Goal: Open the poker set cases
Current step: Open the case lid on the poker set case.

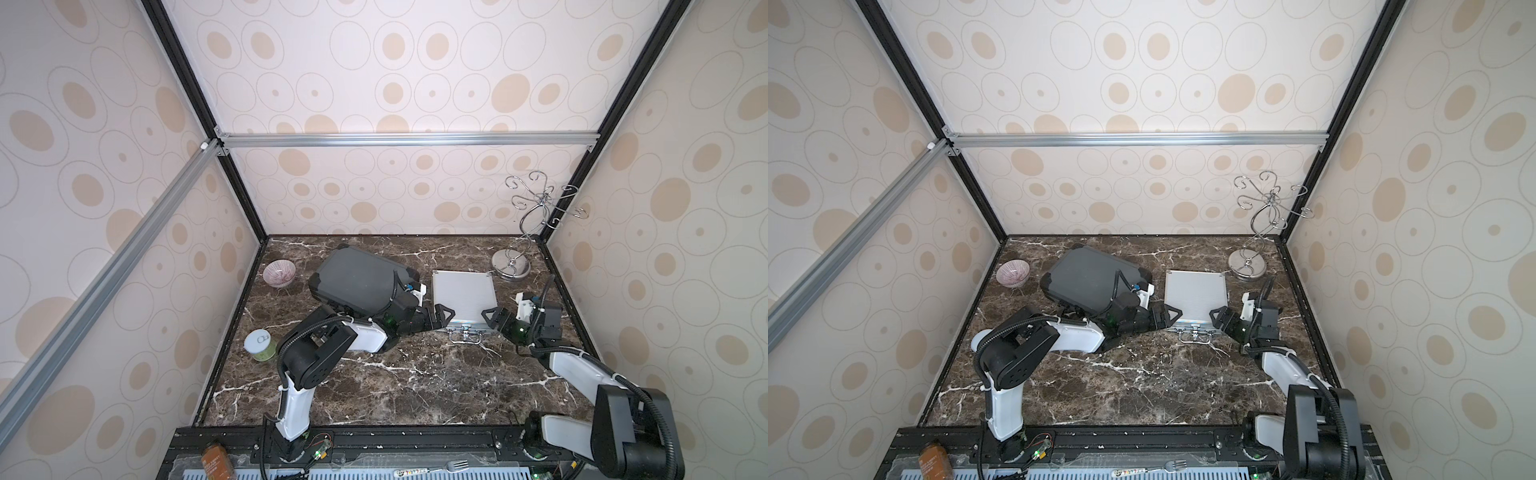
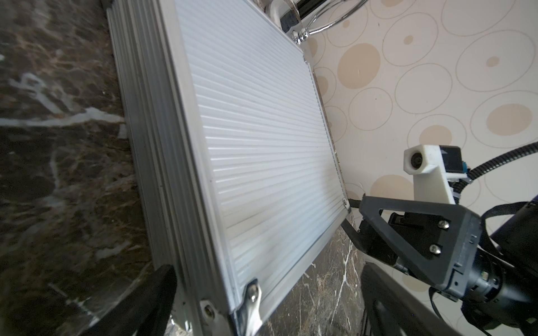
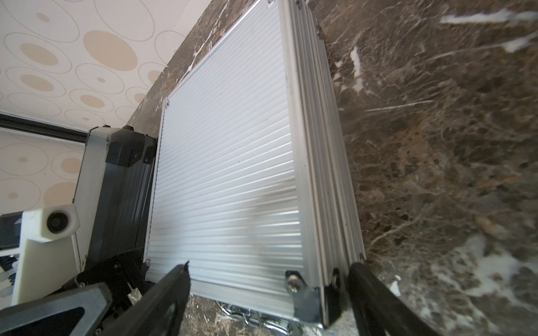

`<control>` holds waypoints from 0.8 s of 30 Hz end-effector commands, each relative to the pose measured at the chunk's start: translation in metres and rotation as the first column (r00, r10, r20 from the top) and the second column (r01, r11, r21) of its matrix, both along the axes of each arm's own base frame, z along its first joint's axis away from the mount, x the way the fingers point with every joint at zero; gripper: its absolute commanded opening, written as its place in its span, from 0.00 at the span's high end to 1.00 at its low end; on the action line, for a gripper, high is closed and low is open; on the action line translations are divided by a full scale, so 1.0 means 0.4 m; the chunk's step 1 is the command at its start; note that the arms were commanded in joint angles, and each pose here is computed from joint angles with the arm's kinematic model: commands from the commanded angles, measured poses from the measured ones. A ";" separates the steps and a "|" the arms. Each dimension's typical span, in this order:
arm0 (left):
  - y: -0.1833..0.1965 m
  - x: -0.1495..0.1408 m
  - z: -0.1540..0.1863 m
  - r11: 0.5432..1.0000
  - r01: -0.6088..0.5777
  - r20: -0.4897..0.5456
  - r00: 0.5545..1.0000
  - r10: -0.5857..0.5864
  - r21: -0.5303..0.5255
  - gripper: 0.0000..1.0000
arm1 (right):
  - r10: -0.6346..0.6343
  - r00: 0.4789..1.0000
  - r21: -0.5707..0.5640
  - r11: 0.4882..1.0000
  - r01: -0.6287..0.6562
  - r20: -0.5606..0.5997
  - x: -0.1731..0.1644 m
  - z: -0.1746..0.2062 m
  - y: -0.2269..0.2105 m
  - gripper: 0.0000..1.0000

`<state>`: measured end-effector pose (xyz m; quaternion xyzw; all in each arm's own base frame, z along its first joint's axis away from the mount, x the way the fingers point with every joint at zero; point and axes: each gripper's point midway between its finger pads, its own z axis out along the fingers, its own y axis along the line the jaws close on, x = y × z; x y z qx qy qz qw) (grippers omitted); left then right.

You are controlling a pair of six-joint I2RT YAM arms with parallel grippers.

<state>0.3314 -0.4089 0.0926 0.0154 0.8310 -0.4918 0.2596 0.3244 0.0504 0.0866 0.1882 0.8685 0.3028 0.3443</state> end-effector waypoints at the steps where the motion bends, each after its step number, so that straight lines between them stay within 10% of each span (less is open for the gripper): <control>1: -0.057 -0.013 0.104 0.985 0.072 0.060 0.996 -0.064 -0.155 0.02 | 0.055 0.994 0.053 0.997 -0.060 0.091 0.019 0.072 0.033 0.13; 24: -0.056 -0.019 0.194 0.927 0.081 0.055 0.996 -0.066 -0.367 0.04 | -0.028 1.000 0.017 0.999 0.028 0.009 0.011 0.026 -0.005 0.04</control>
